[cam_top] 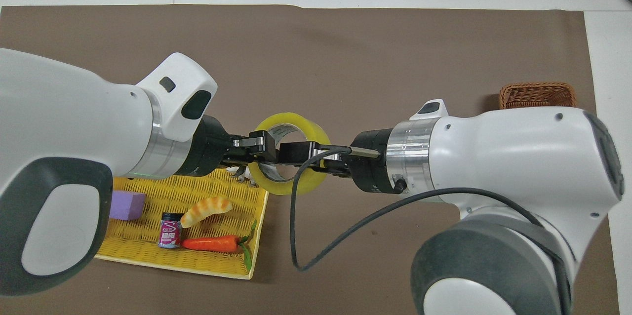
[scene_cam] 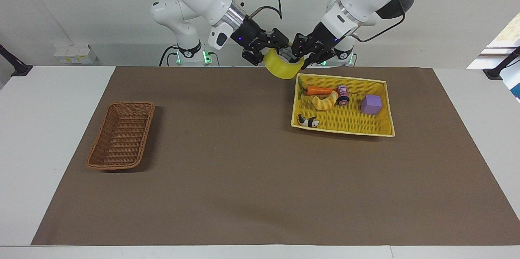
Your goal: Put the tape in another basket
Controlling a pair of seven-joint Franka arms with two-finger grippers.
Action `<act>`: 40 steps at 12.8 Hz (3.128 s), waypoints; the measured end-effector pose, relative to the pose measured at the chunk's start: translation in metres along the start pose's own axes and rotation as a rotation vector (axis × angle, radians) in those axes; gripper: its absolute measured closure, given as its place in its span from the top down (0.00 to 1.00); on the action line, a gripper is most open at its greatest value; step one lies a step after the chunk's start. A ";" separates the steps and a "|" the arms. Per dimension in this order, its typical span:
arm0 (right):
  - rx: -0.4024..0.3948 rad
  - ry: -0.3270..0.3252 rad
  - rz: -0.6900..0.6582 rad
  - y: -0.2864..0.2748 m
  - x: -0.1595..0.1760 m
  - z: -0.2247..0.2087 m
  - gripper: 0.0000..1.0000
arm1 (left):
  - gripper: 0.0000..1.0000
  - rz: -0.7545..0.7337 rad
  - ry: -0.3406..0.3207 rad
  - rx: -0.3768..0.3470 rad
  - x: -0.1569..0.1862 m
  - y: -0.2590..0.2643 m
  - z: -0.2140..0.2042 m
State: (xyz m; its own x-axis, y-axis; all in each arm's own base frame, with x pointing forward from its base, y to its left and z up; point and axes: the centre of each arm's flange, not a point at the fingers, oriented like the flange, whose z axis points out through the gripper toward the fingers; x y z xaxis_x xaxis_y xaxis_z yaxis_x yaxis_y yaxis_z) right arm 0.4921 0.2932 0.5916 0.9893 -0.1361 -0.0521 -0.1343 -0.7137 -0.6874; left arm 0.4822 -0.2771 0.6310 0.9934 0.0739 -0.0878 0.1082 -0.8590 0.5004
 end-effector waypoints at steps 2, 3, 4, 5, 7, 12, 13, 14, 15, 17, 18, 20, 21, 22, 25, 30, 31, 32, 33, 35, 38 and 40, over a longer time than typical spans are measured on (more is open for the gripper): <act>-0.004 -0.001 0.001 0.002 0.000 0.001 0.14 | 0.81 -0.051 0.019 -0.011 -0.004 0.002 -0.012; -0.006 0.001 0.001 0.002 0.001 0.001 0.07 | 0.91 -0.060 0.026 -0.015 -0.005 0.002 -0.017; -0.015 0.006 -0.002 0.004 0.002 0.000 0.00 | 1.00 -0.068 0.034 -0.019 -0.005 0.000 -0.021; -0.032 0.016 -0.008 0.007 0.005 -0.002 0.00 | 1.00 -0.078 0.042 -0.022 -0.003 -0.003 -0.026; -0.058 0.024 -0.012 0.013 0.009 -0.005 0.00 | 1.00 -0.112 0.059 -0.025 0.007 -0.018 -0.037; -0.224 0.018 -0.023 0.085 0.047 -0.045 0.00 | 1.00 -0.066 0.055 0.096 0.036 -0.098 -0.068; -0.231 0.026 -0.017 0.113 0.062 -0.065 0.00 | 1.00 -0.043 0.077 0.171 0.041 -0.112 -0.072; -0.236 0.035 -0.006 0.142 0.074 -0.085 0.00 | 1.00 -0.022 0.097 0.239 0.044 -0.122 -0.076; -0.239 0.049 0.014 0.171 0.085 -0.104 0.00 | 1.00 -0.001 0.111 0.284 0.048 -0.133 -0.082; -0.242 0.071 0.075 0.222 0.098 -0.133 0.00 | 1.00 0.045 0.114 0.322 0.056 -0.162 -0.097; -0.242 0.077 0.100 0.251 0.105 -0.146 0.00 | 1.00 0.069 0.105 0.362 0.058 -0.178 -0.105; -0.243 0.073 0.088 0.325 0.122 -0.164 0.00 | 1.00 0.114 0.074 0.462 0.058 -0.200 -0.112; -0.240 0.065 0.072 0.366 0.129 -0.170 0.00 | 1.00 0.116 0.057 0.484 0.057 -0.207 -0.115; -0.234 0.058 0.059 0.408 0.134 -0.174 0.00 | 1.00 0.110 0.046 0.493 0.056 -0.214 -0.118; -0.222 0.055 0.028 0.478 0.136 -0.185 0.00 | 1.00 0.089 0.027 0.517 0.053 -0.226 -0.134; -0.215 0.057 -0.004 0.547 0.130 -0.197 0.00 | 1.00 0.082 0.020 0.548 0.056 -0.239 -0.146; -0.217 0.058 0.000 0.555 0.131 -0.193 0.00 | 1.00 0.076 0.008 0.548 0.062 -0.242 -0.146; -0.219 0.060 0.002 0.561 0.133 -0.190 0.00 | 1.00 0.072 -0.004 0.548 0.068 -0.242 -0.146; -0.223 0.066 0.004 0.564 0.135 -0.189 0.00 | 1.00 0.072 -0.008 0.548 0.074 -0.241 -0.145; -0.211 0.080 0.014 0.567 0.138 -0.185 0.00 | 1.00 0.071 -0.009 0.548 0.081 -0.242 -0.144; -0.206 0.074 0.023 0.574 0.141 -0.173 0.00 | 1.00 0.076 -0.011 0.547 0.081 -0.248 -0.147; -0.205 0.065 0.018 0.572 0.143 -0.167 0.09 | 1.00 0.080 -0.013 0.543 0.081 -0.249 -0.147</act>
State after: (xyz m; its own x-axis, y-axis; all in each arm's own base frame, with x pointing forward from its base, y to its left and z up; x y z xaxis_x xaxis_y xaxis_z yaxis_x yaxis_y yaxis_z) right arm 0.5471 -0.2494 0.3121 0.9819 -0.1890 -0.0114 -0.1668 -0.8348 -0.5247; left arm 0.5414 0.0177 0.6262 0.9968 -0.0061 -0.0800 -0.0069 -0.9999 -0.0100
